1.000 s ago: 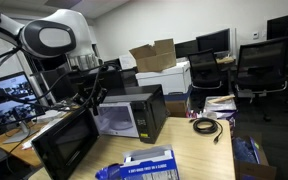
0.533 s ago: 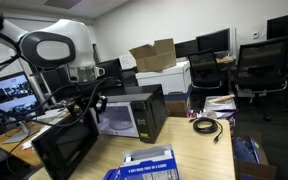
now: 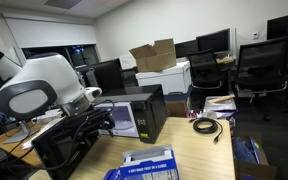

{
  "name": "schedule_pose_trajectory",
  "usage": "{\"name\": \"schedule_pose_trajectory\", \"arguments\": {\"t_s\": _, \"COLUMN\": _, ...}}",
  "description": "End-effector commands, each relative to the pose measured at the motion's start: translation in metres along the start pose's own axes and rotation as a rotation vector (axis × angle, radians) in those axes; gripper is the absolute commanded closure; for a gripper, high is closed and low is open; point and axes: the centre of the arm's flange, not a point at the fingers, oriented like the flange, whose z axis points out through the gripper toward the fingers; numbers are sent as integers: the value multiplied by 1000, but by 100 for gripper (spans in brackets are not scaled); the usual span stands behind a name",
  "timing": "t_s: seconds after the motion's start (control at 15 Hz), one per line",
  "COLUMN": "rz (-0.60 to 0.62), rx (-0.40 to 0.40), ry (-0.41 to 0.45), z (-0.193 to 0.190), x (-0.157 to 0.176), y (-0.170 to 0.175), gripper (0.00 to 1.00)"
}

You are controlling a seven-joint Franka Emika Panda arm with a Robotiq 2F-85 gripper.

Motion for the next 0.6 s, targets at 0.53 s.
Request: {"name": "schedule_pose_trajectory", "arguments": {"t_s": 0.53, "rz": 447, "rx": -24, "ry": -10, "z": 77, "x": -23, "y": -35, "gripper": 0}}
